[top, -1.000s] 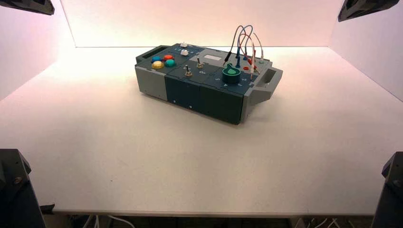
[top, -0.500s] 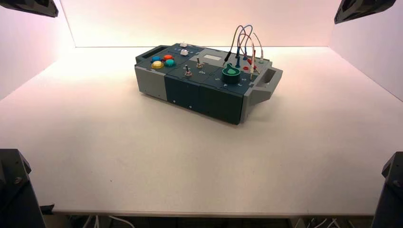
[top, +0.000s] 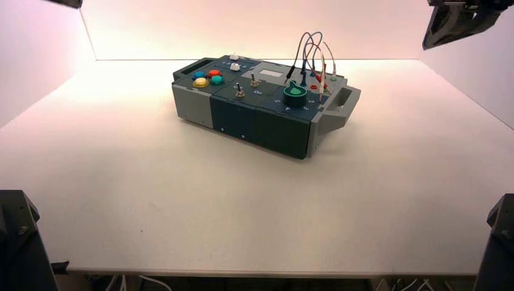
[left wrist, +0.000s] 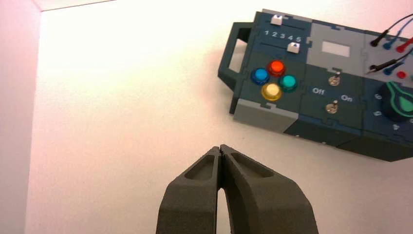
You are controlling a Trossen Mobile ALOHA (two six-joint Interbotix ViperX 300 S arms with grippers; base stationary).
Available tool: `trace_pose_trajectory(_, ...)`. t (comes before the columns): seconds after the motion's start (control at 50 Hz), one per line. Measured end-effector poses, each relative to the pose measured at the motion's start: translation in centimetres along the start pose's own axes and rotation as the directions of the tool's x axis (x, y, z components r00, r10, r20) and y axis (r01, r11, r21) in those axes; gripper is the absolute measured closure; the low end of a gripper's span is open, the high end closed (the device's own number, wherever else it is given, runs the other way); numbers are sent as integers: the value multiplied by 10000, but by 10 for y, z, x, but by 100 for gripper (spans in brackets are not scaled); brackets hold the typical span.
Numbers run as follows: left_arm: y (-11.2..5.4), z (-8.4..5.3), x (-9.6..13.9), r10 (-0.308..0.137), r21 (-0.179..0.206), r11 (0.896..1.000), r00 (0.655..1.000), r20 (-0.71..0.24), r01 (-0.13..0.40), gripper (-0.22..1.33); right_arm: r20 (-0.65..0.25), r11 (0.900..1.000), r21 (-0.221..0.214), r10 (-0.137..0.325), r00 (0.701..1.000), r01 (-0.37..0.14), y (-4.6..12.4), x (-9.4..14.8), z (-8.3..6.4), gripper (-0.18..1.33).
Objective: Flip the bottom switch on with the right gripper.
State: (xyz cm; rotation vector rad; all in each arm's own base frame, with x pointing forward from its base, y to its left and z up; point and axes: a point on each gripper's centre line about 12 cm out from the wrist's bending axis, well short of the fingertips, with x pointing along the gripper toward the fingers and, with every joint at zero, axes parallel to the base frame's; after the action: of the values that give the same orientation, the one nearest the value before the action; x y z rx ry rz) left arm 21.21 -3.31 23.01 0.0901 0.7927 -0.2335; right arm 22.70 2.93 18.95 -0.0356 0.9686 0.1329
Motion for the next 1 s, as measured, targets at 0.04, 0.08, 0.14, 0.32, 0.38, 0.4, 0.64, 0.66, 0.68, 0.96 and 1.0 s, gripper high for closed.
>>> trace_pose_trajectory(0.04,-2,5,2,-108,77,9999,9999,-119,109,127,-107,10000,13,14,9999,-14,0,1,1,129)
trace_pose_trajectory(0.08,-4,9,4,-225,162,9996,9994,-255,229,127,-168,10000,-1,11,9999,-11,0,1,3,129)
trace_pose_trajectory(0.14,-8,15,8,-395,296,9987,9982,-441,408,127,-321,10000,-18,28,9995,-29,0,2,5,129)
trace_pose_trajectory(0.32,-18,32,21,-728,590,9952,9942,-795,776,127,-765,9997,-249,69,9970,-89,1,1,11,128)
trace_pose_trajectory(0.38,-18,36,28,-751,622,9948,9927,-949,812,127,-965,9992,-363,117,9953,-153,3,0,14,128)
trace_pose_trajectory(0.4,-18,37,30,-747,629,9947,9921,-1011,814,127,-983,9989,-434,143,9951,-187,4,-1,15,128)
trace_pose_trajectory(0.64,-16,49,54,-728,1600,9824,9862,-1487,966,127,-1537,9674,-2226,874,9842,-1207,45,-14,39,128)
trace_pose_trajectory(0.66,-16,50,55,-738,1621,9818,9857,-1518,985,127,-1511,9664,-2255,903,9844,-1232,46,-15,40,128)
trace_pose_trajectory(0.68,-16,50,55,-738,1621,9818,9857,-1518,985,127,-1568,9631,-2354,946,9831,-1302,49,-15,41,128)
trace_pose_trajectory(0.96,-14,67,88,-755,1702,9792,9767,-2011,1108,127,-1962,9029,-3767,1407,9704,-2071,84,-19,52,128)
trace_pose_trajectory(1.0,-14,71,92,-757,1741,9783,9760,-2041,1123,127,-1994,8996,-3833,1406,9698,-2092,85,-19,53,129)
